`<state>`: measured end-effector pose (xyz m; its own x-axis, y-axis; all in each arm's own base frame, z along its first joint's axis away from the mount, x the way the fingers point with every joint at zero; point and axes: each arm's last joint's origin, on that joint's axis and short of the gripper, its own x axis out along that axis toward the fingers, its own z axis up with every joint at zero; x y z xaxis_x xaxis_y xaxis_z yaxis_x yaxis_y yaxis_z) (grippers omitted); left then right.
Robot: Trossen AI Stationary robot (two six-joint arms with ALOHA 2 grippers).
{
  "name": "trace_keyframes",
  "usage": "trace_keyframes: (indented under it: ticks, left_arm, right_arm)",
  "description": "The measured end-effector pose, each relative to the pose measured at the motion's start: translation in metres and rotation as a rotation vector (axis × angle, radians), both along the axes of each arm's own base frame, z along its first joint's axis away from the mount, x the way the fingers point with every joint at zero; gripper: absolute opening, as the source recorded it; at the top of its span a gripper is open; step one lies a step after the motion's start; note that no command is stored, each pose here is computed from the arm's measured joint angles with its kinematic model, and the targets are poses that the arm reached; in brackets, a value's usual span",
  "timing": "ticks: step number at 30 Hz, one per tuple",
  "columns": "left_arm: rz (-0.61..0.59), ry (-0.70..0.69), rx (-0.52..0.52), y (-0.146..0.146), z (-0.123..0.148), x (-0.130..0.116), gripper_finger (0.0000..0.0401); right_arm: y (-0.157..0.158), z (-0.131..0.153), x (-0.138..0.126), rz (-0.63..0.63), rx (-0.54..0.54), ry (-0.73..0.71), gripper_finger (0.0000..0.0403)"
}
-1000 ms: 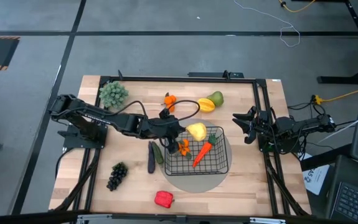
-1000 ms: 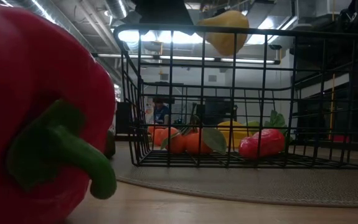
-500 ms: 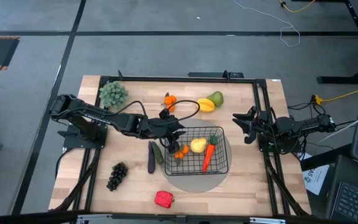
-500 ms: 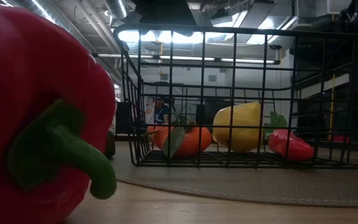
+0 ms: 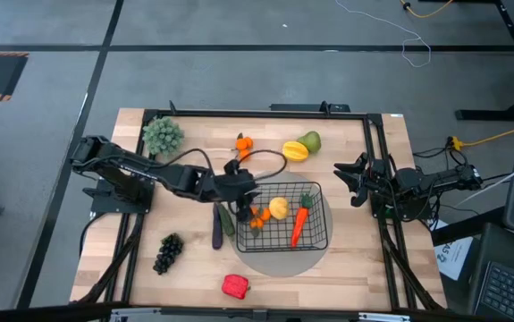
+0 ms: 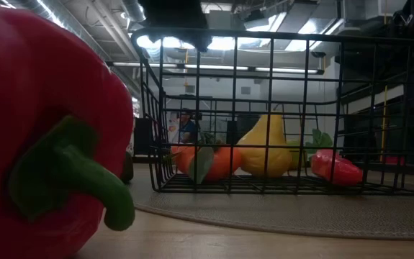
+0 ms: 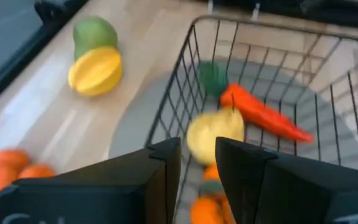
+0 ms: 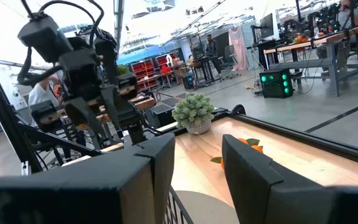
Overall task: Build produce basket
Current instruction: Put the black grapes into the black wire basket
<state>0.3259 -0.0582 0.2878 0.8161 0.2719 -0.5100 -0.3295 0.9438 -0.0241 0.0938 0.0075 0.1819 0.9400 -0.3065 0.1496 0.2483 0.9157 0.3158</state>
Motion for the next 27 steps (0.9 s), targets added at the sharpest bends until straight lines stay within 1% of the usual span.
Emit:
trace_keyframes:
  ticks: [3,5,7,10,12,16,19,21,23,25,27]
  left_arm:
    - [0.004,0.01,-0.045,-0.008,0.004,-0.01,0.0085]
    - [-0.019,0.015,-0.058,-0.014,0.009,-0.018,0.0085]
    - [-0.073,0.003,-0.092,-0.021,0.019,-0.028,0.0085]
    - [-0.198,-0.02,-0.159,-0.033,0.036,-0.048,0.0085]
    - [-0.261,-0.018,-0.172,-0.039,0.043,-0.059,0.0085]
    - [-0.362,0.037,-0.175,-0.047,0.049,-0.08,0.0085]
    - [-0.429,0.133,-0.225,-0.05,0.047,-0.096,0.0085]
    - [-0.435,0.199,-0.277,-0.05,0.045,-0.104,0.0085]
    - [-0.399,0.266,-0.313,-0.051,0.041,-0.11,0.0085]
    - [-0.33,0.319,-0.377,-0.052,0.038,-0.116,0.0085]
    - [-0.244,0.384,-0.471,-0.054,0.034,-0.122,0.0085]
  right_arm:
    - [0.0,0.0,0.0,-0.001,-0.001,0.001,0.0131]
    - [0.0,0.0,0.0,0.0,-0.003,0.002,0.0131]
    - [0.0,0.0,0.0,-0.001,-0.003,0.002,0.0131]
    - [0.0,0.0,0.0,-0.001,-0.005,0.005,0.0131]
    - [0.0,-0.001,0.0,-0.001,-0.006,0.008,0.0131]
    - [0.0,-0.001,0.0,-0.014,-0.006,0.009,0.0131]
    - [-0.001,-0.001,0.0,-0.019,-0.004,0.01,0.0131]
    - [0.0,-0.001,0.0,-0.019,-0.003,0.01,0.0131]
    - [-0.001,-0.001,0.0,-0.02,-0.003,0.01,0.0131]
    - [-0.001,-0.001,0.0,-0.034,-0.001,0.012,0.0131]
    - [-0.001,-0.001,0.0,-0.034,-0.001,0.011,0.0131]
